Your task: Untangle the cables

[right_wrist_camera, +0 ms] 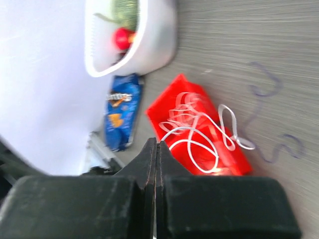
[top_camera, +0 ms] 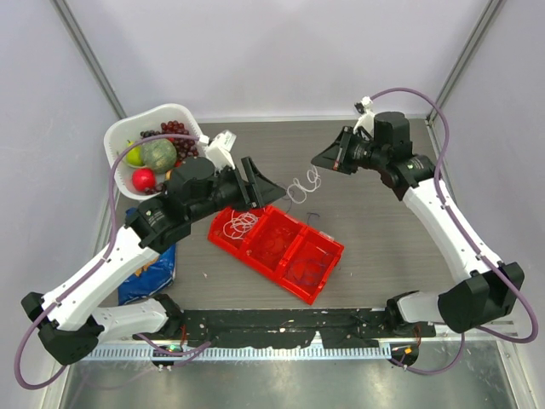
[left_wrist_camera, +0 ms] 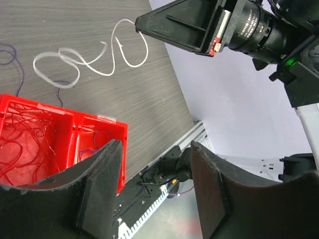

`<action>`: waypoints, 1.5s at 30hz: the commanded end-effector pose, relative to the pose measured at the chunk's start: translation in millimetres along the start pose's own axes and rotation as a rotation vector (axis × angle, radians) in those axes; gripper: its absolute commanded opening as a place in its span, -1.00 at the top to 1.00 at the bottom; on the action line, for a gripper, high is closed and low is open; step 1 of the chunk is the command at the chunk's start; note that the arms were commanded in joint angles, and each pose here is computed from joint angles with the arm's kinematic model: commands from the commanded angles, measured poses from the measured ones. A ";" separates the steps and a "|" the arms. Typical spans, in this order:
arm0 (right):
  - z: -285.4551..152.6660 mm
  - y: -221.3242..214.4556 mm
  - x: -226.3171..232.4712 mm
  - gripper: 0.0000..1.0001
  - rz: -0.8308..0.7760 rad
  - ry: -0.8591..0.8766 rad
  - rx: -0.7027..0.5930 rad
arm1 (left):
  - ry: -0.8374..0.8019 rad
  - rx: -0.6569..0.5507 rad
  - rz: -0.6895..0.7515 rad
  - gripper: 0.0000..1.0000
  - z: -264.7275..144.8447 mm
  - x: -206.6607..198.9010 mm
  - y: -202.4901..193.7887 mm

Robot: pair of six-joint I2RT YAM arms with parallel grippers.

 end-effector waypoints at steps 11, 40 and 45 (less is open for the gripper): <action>-60.5 38.7 122.8 0.99 0.090 0.708 -0.149 | 0.171 -0.166 0.210 -0.19 -10.8 31.4 34.5; -65.2 30.4 162.7 0.99 0.089 0.829 -0.092 | -0.061 -0.101 0.522 0.99 31.3 8.2 25.2; -32.0 14.8 126.5 0.87 0.086 0.566 -0.030 | -0.035 -0.124 0.482 1.00 11.6 13.0 26.1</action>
Point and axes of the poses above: each gripper's point midway between its finger pads, its own z axis out along the fingers, its own x axis along the line the jaws close on, y = z × x, the point moved 1 cm from there along -z, back along the fingers, and after that the axes turned 13 degrees about -z, right-handed, at the moved point
